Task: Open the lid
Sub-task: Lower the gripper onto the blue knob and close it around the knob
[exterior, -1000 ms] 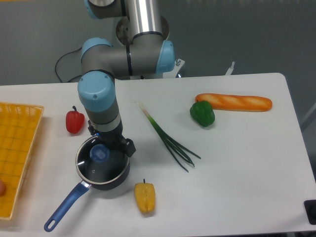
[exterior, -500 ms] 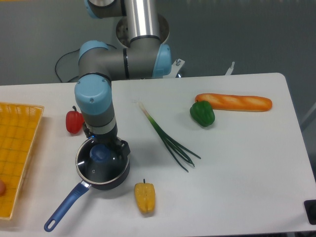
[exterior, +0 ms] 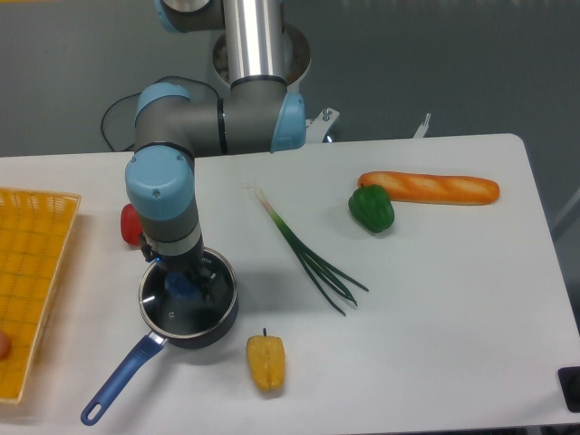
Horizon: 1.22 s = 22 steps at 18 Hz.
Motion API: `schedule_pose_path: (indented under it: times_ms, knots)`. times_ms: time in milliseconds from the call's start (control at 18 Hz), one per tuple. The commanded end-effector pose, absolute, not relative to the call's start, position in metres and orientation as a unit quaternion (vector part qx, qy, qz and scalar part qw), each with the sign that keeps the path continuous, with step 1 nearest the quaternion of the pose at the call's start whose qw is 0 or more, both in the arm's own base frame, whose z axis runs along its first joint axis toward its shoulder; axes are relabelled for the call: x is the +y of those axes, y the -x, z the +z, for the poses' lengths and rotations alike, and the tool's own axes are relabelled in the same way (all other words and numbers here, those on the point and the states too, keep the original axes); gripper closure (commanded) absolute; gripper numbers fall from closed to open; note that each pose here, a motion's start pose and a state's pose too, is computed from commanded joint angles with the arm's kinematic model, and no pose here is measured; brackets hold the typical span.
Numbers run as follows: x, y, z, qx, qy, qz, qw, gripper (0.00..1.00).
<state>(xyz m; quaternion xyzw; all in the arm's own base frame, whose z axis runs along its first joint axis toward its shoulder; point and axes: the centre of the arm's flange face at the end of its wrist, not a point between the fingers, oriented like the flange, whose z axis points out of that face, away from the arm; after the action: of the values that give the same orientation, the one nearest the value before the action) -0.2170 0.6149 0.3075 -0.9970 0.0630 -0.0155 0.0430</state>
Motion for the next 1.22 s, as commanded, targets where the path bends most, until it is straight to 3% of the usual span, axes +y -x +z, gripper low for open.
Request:
schedule_pose_path:
  times_ms: [1222]
  knots:
    - [0.6126, 0.2111, 0.2988, 0.07, 0.997, -0.017, 0.031, 0.0]
